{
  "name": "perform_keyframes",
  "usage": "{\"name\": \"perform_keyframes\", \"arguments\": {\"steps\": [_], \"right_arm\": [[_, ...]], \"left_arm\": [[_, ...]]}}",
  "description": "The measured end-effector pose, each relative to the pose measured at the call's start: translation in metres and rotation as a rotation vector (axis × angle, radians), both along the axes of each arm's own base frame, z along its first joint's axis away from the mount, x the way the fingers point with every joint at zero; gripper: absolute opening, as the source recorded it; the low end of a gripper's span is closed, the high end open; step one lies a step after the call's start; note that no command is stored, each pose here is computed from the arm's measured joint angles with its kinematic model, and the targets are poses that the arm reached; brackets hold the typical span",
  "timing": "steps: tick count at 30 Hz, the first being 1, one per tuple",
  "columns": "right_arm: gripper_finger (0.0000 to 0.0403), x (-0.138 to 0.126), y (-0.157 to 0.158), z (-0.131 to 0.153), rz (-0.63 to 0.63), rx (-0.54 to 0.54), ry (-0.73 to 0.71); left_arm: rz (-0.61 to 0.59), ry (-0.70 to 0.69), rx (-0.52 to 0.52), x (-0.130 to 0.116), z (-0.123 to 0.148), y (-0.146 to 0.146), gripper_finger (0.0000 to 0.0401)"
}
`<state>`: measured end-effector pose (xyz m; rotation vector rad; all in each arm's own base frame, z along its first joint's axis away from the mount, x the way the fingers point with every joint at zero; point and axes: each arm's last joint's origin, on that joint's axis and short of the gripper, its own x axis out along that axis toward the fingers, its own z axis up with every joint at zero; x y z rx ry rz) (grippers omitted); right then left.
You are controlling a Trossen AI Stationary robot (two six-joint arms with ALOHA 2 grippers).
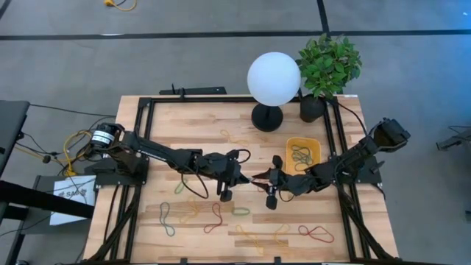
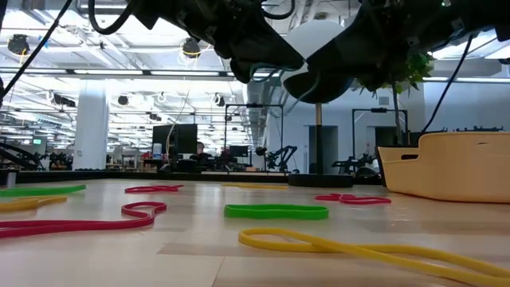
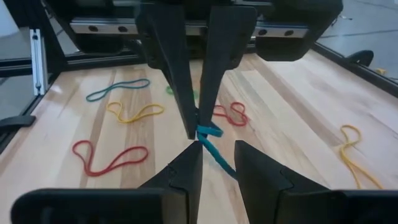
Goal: Pick and place items into bin
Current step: Put the blue rubber band into the bin
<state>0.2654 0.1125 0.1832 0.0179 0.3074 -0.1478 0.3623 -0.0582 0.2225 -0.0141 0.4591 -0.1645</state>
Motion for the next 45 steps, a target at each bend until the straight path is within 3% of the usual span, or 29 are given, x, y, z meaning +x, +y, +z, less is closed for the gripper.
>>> {"name": "perform_keyframes", "arguments": {"steps": [16,20,25,33,41,45], "right_arm": [[0.0085,0.000,0.001,0.000,0.039,-0.028,0.010],[0.0065,0.000,0.000,0.000,0.037,-0.033,0.010],[0.0008,0.001,-0.002,0.000,0.027,-0.034,0.011],[0.0002,0.000,-0.004,-0.003,0.015,-0.051,0.039],[0.0001,-0.004,-0.008,-0.008,-0.094,-0.103,0.093],[0.0001,-0.015,-0.009,-0.001,-0.289,-0.170,0.064]], "left_arm": [[-0.039,-0.091,-0.017,0.003,0.008,-0.002,0.0000],[-0.023,-0.083,-0.011,0.003,0.008,-0.001,0.0000],[-0.017,-0.092,-0.016,0.003,0.008,-0.001,0.0003],[-0.026,-0.087,0.007,0.003,0.008,-0.001,0.0035],[0.006,0.031,0.015,-0.001,-0.003,0.001,0.0069],[0.040,0.092,-0.003,-0.004,-0.007,0.001,0.0070]]}}
